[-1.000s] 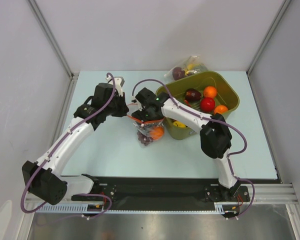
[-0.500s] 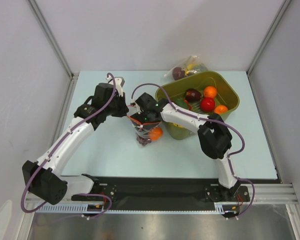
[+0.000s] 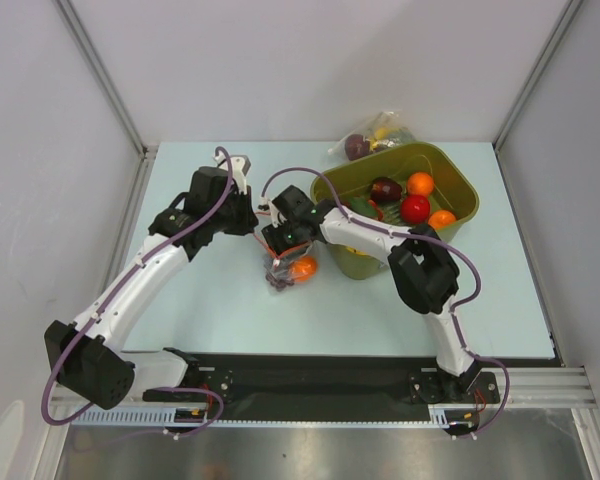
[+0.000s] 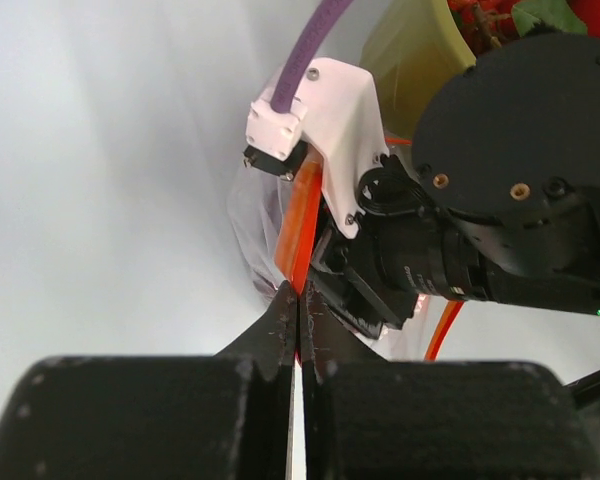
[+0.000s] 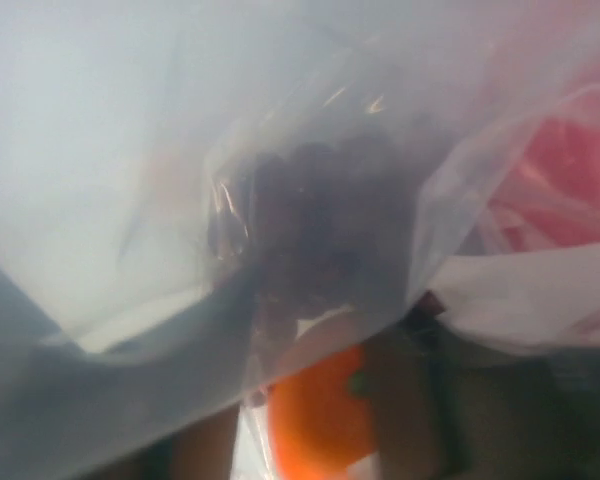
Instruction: Open the zip-top bag and remove the fake food
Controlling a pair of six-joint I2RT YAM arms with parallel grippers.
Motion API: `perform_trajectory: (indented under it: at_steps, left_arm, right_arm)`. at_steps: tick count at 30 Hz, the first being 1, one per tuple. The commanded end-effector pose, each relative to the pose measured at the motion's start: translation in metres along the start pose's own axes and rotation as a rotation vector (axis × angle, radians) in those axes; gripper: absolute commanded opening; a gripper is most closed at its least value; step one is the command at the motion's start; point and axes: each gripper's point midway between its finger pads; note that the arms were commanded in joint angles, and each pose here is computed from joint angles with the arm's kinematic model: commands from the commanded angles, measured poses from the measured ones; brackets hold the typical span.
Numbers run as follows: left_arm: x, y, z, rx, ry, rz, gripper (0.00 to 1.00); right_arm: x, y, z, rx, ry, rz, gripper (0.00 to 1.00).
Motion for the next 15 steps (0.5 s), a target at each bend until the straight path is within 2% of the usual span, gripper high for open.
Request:
perform_trajectory:
  at_steps: [1,3,8,12,15]
  left_arm:
    - [-0.013,-0.007,-0.013,-0.044,0.005,0.043,0.00]
    - [-0.010,-0.007,-0.013,-0.044,0.009,0.032,0.00]
    - [-0.003,-0.007,-0.007,-0.033,0.023,0.005,0.00]
    - [0.002,-0.002,-0.002,-0.024,0.024,-0.010,0.00]
    - [0.004,0.003,0.002,-0.009,0.022,-0.019,0.00]
  right_arm:
    - [-0.003,0.026,0.024,0.076,0.030,-0.030,0.44]
    - [-0.001,0.024,0.020,0.065,0.025,-0.039,0.36]
    - [0.007,0.001,-0.006,-0.023,-0.011,-0.049,0.24]
    - [0.019,-0.026,-0.034,-0.124,-0.034,-0.073,0.03]
    - [0.025,-0.051,-0.055,-0.201,-0.048,-0.077,0.00]
Point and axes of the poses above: each gripper's point midway between its finger pads, its own y axis out along the fingers, its own x axis along the line the jaws close on, z = x × y, and after that the axes turned 10 degrees about -y, right-handed
